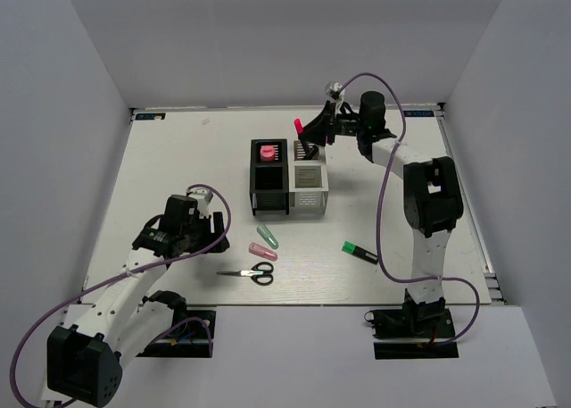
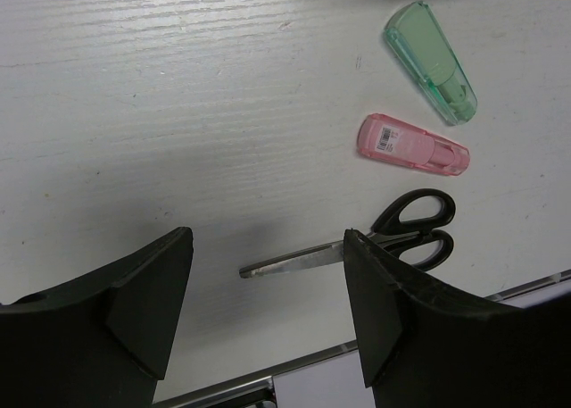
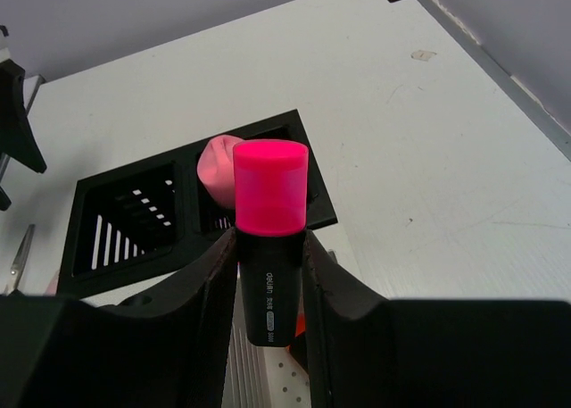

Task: Sort the stationery into containers
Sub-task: Place the pen in the storage box.

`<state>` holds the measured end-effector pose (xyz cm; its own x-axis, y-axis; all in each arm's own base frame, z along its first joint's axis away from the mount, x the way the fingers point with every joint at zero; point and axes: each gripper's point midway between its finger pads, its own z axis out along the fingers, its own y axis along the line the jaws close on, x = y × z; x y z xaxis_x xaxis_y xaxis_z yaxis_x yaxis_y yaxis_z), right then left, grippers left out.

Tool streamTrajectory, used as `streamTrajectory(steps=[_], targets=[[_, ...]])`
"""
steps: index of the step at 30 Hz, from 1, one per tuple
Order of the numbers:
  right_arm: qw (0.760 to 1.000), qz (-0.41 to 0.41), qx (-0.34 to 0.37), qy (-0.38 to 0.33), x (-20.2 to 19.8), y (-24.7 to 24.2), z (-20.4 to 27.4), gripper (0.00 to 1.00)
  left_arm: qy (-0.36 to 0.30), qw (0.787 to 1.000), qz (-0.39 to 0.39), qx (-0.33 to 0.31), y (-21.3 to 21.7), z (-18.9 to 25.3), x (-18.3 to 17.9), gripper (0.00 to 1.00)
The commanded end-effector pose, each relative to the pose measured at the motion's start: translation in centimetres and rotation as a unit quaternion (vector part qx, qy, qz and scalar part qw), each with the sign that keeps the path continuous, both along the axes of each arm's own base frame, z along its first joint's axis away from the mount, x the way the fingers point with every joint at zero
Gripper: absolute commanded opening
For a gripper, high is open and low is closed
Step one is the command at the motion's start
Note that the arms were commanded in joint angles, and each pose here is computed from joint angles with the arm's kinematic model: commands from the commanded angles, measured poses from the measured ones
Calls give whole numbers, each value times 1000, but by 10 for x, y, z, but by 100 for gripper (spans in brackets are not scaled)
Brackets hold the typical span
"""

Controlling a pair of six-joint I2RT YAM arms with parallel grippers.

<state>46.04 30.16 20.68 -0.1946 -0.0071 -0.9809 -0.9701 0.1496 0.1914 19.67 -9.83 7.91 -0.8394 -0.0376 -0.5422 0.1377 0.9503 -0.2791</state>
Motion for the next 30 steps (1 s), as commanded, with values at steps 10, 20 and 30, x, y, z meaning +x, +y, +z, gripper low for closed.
streamTrajectory(steps=[10, 20, 30], targets=[[999, 1, -30, -23, -5, -10, -26, 50, -15, 1000, -6, -4, -1, 8, 5, 79], [1000, -10, -7, -13, -14, -14, 21, 39, -17, 1000, -5, -9, -3, 9, 4, 75], [967, -60, -190, 157, -82, -85, 44, 73, -25, 1000, -6, -18, -5, 15, 4, 0]])
